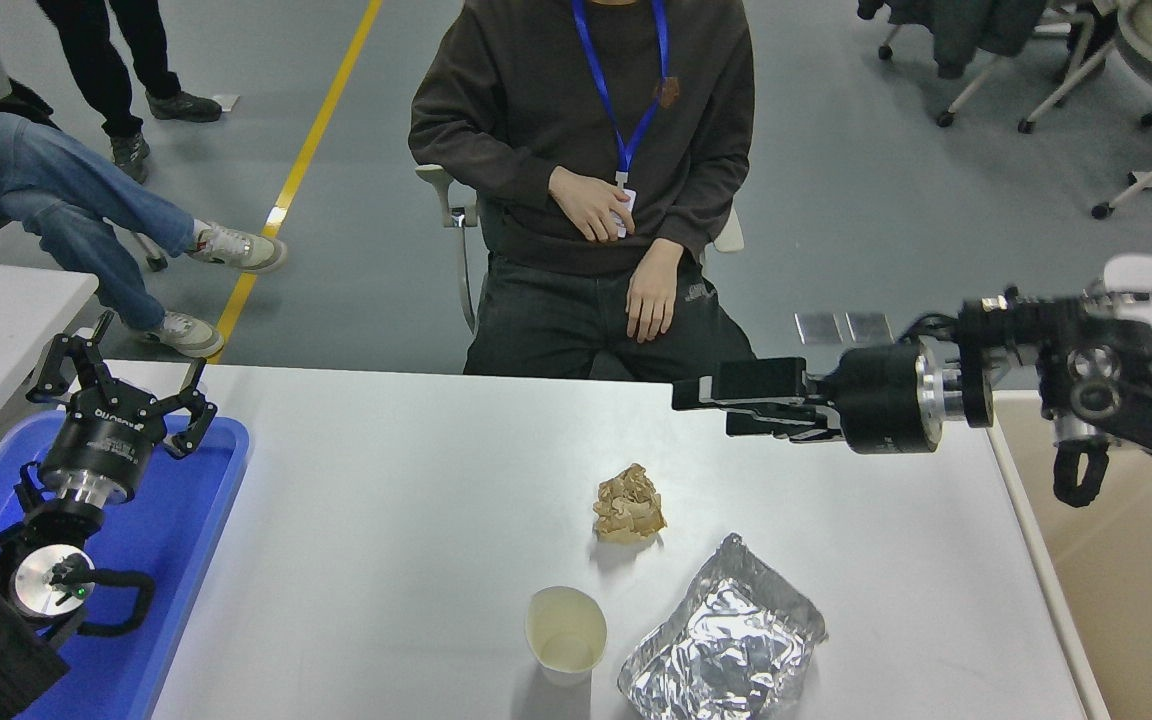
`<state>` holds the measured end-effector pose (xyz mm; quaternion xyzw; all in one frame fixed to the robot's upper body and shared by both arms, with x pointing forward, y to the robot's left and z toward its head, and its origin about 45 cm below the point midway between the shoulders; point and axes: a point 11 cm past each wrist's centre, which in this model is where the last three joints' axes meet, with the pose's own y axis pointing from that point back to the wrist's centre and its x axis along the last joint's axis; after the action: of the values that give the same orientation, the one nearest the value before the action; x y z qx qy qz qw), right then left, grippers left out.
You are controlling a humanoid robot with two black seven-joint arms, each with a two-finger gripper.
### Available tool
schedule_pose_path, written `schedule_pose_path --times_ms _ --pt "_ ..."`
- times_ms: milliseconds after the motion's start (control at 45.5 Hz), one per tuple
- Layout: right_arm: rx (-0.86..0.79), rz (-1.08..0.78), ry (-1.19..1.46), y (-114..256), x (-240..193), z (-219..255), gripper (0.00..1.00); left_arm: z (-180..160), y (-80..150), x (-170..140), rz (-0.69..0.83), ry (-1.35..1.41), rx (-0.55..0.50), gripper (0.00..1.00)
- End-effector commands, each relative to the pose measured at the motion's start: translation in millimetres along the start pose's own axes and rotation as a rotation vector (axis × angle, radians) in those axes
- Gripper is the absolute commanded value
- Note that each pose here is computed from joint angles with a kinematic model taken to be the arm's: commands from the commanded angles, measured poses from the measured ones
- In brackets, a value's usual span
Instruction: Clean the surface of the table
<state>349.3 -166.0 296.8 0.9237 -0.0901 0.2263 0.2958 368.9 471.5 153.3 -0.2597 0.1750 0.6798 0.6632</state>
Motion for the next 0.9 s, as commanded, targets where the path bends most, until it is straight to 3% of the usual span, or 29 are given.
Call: schedule_pose_path --times_ms 0,505,879 --pt "-0.044 -0.189 0.178 -40.6 -25.1 -25.9 1.0 -0.1 0.0 -0.1 0.0 0.0 0.0 1.0" --pt "-0.133 -0.362 0.229 -115.8 -72.4 -14.3 1.0 -0.1 0.0 -0.1 0.0 0.0 0.0 1.0" --pt "-0.174 -0.356 0.225 -154.9 -79.4 -2.1 1.0 -0.1 0.0 -0.1 0.0 0.0 0.0 1.0"
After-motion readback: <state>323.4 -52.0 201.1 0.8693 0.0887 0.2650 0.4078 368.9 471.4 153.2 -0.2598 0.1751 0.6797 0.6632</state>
